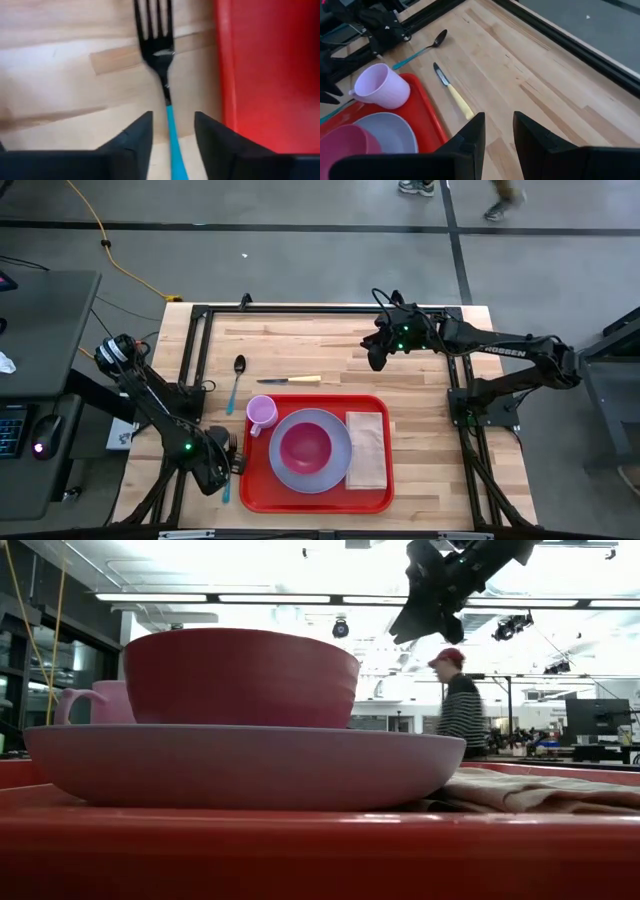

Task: Set up tray
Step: Put the blue fork on the brown napkin

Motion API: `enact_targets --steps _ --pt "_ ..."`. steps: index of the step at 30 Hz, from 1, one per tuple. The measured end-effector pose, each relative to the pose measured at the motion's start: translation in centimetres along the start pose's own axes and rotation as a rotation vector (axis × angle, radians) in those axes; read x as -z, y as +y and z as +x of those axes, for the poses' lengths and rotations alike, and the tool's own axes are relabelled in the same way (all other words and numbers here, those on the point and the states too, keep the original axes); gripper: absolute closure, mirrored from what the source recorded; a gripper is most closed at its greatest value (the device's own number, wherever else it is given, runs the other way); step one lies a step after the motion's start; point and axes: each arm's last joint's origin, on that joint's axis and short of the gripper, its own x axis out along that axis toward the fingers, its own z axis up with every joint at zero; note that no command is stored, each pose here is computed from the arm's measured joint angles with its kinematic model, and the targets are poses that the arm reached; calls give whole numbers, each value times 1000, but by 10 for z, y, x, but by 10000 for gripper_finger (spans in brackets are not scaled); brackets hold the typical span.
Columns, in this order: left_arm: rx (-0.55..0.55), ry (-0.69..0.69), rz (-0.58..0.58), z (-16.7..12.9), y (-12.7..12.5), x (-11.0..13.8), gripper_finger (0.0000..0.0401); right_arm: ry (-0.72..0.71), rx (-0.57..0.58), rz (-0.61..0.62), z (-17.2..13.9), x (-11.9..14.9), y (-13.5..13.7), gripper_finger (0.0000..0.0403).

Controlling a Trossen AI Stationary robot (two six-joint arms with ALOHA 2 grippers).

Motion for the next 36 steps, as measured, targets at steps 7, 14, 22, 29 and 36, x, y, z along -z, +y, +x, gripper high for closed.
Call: enact_targets --steps 7,14,22,29,36 --pt "-25 -10 -41 8 -1 3 149 -3 7 -21 0 0 0 325" --pt "-64 -25 -83 17 0 4 138 -5 25 -22 0 0 -1 325" --pt "-135 -11 -113 29 -5 3 169 -5 27 -22 0 0 -1 325" --pt "-190 39 -101 36 -16 -12 198 -5 28 -22 0 0 -1 325" --pt "-199 61 -97 38 -22 -20 237 -4 29 -35 0 0 -1 325"
